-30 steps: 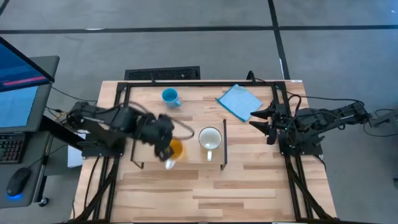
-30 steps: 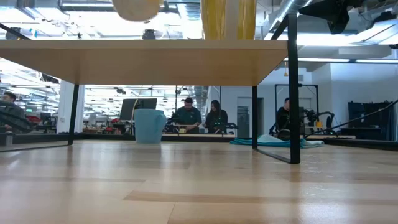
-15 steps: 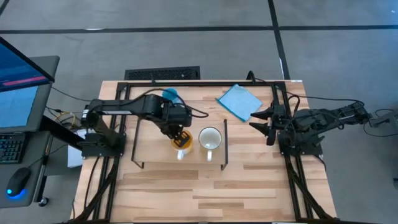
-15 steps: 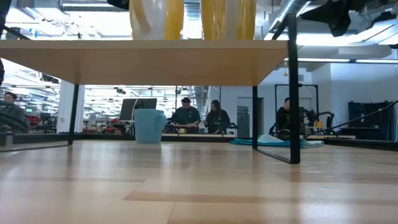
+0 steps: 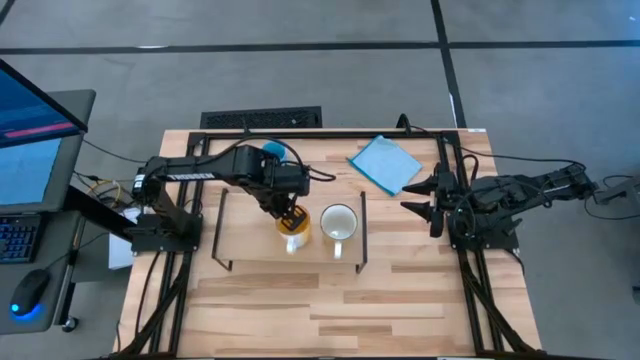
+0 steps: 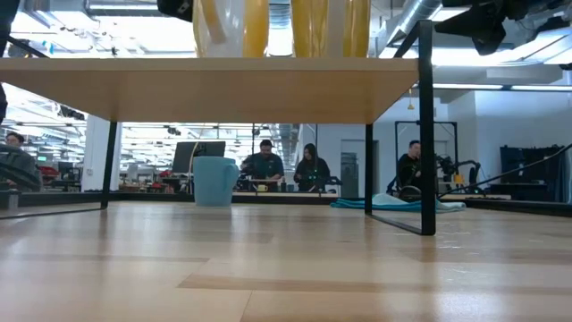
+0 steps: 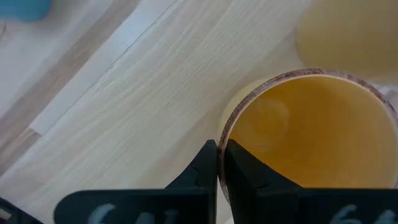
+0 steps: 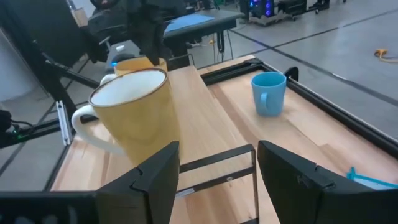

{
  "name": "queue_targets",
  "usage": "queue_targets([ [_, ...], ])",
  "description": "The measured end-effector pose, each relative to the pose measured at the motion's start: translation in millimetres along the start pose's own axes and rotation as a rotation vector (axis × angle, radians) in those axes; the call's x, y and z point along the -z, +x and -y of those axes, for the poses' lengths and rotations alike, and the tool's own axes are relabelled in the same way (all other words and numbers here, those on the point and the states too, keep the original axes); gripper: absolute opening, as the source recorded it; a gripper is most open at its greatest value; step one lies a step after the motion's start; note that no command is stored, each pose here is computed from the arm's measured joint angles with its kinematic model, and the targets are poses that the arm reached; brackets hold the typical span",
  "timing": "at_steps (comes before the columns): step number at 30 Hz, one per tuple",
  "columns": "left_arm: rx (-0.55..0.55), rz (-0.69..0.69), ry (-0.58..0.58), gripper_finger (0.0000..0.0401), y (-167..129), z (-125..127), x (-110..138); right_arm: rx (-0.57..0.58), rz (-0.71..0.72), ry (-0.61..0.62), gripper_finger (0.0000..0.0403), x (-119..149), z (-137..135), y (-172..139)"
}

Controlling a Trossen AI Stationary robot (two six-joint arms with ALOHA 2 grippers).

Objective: Stack small to large cups/mugs on shelf
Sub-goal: Put the dark yellow mug on the shelf

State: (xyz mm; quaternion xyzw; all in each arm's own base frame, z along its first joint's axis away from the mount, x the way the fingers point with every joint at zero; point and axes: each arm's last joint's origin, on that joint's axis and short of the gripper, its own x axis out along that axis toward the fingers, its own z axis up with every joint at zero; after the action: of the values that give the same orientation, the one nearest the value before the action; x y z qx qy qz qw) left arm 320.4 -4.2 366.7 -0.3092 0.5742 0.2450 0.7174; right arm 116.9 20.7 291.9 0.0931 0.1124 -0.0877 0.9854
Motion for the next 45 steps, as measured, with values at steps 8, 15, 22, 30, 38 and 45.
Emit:
queue_targets([
  [8,-0.018,0.05,0.006,0.0,-14.4,0.3,-2.1,0.005,0.0,-0.018,0.024,0.0,0.5,0.1],
  [15,0.024,0.041,0.034,0.0,-18.3,3.4,-0.1,0.005,-0.001,-0.018,0.024,0.1,0.5,0.1],
  [22,-0.015,-0.013,0.06,0.0,-8.7,8.0,1.8,0.005,-0.001,-0.018,0.024,0.1,0.5,0.1],
  [30,-0.016,-0.002,0.071,0.0,-8.5,8.6,1.4,0.005,0.0,-0.017,0.024,0.0,0.6,0.1],
  [38,-0.027,0.01,0.067,0.0,-8.7,8.5,1.4,0.005,0.0,-0.016,0.024,0.0,0.5,0.1],
  [45,-0.032,0.016,0.074,0.0,-8.8,10.0,3.3,0.005,0.0,-0.016,0.024,0.0,0.5,0.1],
])
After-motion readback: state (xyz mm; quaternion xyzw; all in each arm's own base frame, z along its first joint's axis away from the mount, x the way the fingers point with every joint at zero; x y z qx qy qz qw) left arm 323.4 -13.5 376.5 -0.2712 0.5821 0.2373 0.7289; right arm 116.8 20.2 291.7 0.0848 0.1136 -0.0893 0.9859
